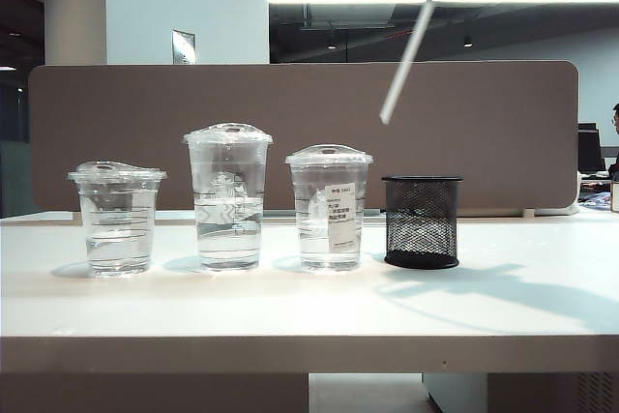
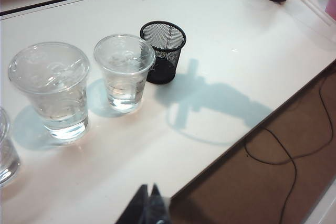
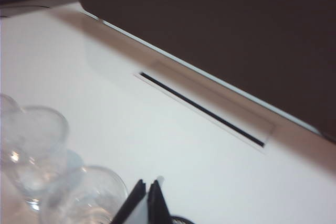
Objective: Pick up the straw and insert it into the medium coffee cup.
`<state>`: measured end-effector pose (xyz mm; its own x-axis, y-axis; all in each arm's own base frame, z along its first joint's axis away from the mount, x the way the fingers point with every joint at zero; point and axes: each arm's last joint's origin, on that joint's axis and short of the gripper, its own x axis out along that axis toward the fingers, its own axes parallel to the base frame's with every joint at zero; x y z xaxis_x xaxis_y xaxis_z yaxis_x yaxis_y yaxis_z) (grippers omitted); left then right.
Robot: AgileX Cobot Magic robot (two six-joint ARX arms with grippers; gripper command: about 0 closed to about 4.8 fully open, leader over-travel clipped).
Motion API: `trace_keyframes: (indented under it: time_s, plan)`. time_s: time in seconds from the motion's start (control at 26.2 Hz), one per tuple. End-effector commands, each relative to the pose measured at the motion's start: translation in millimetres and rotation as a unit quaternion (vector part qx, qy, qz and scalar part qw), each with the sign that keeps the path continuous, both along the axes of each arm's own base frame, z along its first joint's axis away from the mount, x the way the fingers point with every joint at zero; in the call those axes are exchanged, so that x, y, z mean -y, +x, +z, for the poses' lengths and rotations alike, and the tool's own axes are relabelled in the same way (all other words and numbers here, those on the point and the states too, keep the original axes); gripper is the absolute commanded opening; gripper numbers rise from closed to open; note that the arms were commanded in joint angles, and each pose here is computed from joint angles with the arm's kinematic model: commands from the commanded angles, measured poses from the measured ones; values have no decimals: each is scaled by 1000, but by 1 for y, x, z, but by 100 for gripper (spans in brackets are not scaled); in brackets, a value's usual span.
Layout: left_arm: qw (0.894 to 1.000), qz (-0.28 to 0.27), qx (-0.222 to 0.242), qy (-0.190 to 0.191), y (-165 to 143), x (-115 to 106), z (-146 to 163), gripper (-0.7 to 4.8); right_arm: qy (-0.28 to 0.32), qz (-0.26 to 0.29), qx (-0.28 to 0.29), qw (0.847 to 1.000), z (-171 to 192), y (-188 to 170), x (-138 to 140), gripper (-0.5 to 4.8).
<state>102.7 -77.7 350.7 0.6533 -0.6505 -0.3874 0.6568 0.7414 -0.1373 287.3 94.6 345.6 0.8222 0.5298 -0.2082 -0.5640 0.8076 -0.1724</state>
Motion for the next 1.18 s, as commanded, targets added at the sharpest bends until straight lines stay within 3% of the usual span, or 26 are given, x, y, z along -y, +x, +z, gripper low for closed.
trace_keyframes:
  time_s: [0.04, 0.19, 0.3, 0.5, 1.18]
  plan:
    - [1000, -1, 4, -5, 0, 0, 2, -4, -3, 26, -16, 1000, 22, -3, -9, -1]
    - [1000, -1, 5, -5, 0, 0, 2, -5, 1, 55, -13, 998, 31, -6, -22, -1]
    - [1000, -2, 8, -4, 0, 0, 2, -4, -16, 86, -54, 995, 17, -9, -45, -1]
    - [1000, -2, 8, -4, 0, 0, 2, -5, -42, 85, -95, 991, 2, -10, -59, -1]
    - [1000, -2, 18, -11, 1, 0, 4, -5, -58, 80, -121, 988, 4, -22, -53, -1]
